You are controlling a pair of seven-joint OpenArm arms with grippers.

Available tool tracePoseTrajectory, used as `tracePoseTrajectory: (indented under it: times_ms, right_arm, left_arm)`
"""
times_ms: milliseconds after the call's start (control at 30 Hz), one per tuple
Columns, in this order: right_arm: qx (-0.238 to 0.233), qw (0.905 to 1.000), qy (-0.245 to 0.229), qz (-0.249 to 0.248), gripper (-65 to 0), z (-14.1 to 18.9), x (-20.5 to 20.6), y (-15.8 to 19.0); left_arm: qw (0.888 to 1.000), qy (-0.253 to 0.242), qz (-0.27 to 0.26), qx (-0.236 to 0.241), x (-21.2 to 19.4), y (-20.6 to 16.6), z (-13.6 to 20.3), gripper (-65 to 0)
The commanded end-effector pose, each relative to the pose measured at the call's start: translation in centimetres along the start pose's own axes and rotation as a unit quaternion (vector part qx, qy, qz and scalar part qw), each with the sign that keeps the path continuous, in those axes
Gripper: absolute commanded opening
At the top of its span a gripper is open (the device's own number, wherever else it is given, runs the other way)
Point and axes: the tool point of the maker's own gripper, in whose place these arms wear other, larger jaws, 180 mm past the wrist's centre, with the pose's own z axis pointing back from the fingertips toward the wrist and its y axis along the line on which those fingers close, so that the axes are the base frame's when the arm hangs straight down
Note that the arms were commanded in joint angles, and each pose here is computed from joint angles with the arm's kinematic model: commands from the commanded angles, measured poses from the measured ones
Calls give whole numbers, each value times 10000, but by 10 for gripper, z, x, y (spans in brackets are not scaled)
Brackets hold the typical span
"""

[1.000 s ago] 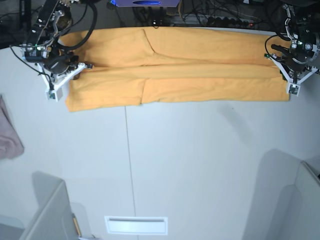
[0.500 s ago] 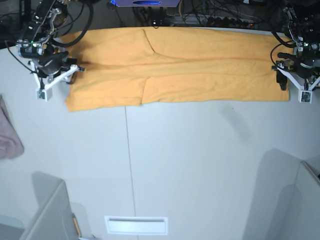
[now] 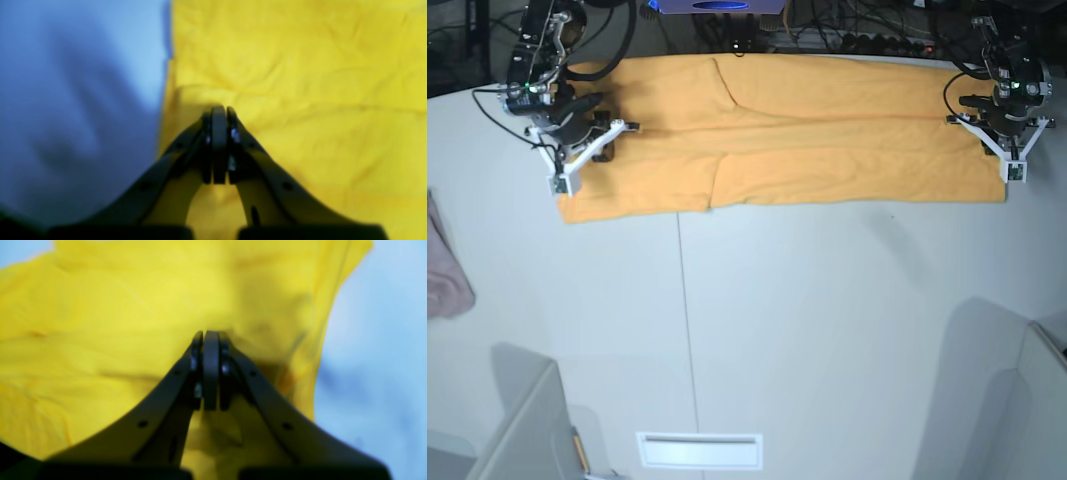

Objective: Fold the T-shirt properly
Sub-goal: 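Release the folded strip and lift both grippers away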

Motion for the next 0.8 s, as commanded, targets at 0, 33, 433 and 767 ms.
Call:
tracePoseTrajectory:
  times_ms: [0,33,433,767]
  right_arm:
    - [80,9998,-185,12,-650,-1,11,2]
    - [95,9999,-60,-45,-650,-7,5,0]
    - [364,9978,-233,-502,-650,-64,59,-4]
    - [447,9925,-1132,-123,-650,-28,150,13]
  left_arm:
    - [9999,-42,13,94,0,9,-2,-650]
    - [9999,-7,71,77,-6,9,-6,-650]
    - [9986,-141,510,-81,48,7,-65,-650]
    - [9965,-829,108,-6,131,6,-56,-650]
